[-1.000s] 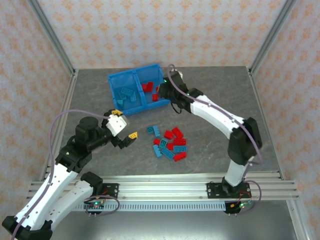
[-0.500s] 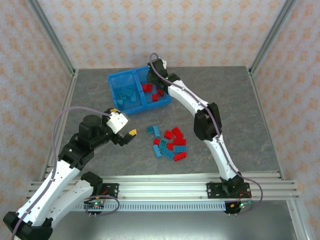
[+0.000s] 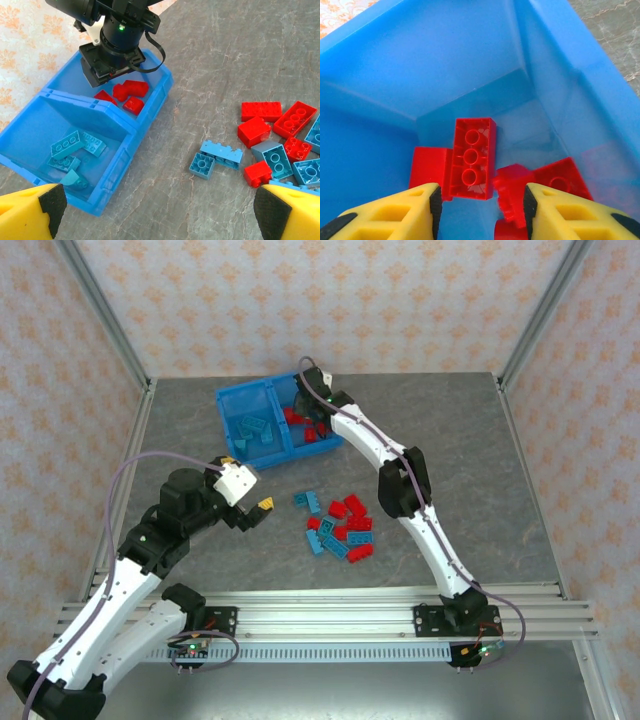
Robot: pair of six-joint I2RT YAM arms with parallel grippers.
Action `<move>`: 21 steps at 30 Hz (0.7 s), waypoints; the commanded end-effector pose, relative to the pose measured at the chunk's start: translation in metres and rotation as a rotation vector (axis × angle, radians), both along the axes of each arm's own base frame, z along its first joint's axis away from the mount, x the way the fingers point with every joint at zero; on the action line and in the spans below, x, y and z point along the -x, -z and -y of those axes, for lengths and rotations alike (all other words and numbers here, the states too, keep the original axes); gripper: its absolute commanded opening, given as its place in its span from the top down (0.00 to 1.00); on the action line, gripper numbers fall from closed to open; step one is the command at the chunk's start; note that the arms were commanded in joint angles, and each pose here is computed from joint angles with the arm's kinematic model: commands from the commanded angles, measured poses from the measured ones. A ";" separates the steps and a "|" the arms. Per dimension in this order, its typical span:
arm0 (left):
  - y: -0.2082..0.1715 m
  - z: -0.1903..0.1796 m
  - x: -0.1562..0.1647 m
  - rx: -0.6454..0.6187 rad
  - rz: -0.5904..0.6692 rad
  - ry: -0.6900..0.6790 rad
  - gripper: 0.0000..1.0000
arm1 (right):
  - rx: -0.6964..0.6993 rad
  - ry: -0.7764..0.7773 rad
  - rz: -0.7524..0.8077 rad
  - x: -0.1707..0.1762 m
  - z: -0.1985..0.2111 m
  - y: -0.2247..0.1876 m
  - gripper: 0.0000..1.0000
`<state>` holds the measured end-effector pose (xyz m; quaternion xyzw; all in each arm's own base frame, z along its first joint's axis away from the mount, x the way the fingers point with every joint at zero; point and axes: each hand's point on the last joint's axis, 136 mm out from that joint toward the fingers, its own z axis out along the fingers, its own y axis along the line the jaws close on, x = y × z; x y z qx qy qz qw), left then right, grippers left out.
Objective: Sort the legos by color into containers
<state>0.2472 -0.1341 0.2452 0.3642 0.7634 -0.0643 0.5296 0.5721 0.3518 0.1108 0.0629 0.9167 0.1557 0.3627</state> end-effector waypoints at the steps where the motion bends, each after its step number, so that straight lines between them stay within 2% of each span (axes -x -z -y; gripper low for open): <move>1: -0.005 0.000 -0.004 0.015 0.013 -0.020 0.01 | -0.057 -0.007 0.058 0.003 -0.002 -0.054 0.50; 7: -0.003 0.000 -0.005 0.015 0.012 -0.024 0.00 | -0.136 -0.041 0.081 0.024 -0.002 -0.115 0.50; 12: -0.002 0.002 -0.004 0.014 0.009 -0.011 0.00 | -0.107 -0.094 0.082 0.075 0.017 -0.147 0.49; 17: -0.003 0.003 -0.004 0.018 0.008 -0.002 0.01 | -0.059 -0.223 0.093 0.160 0.048 -0.134 0.47; 21: -0.002 0.004 -0.007 0.018 0.003 -0.006 0.01 | 0.011 -0.408 -0.031 0.226 0.051 -0.092 0.46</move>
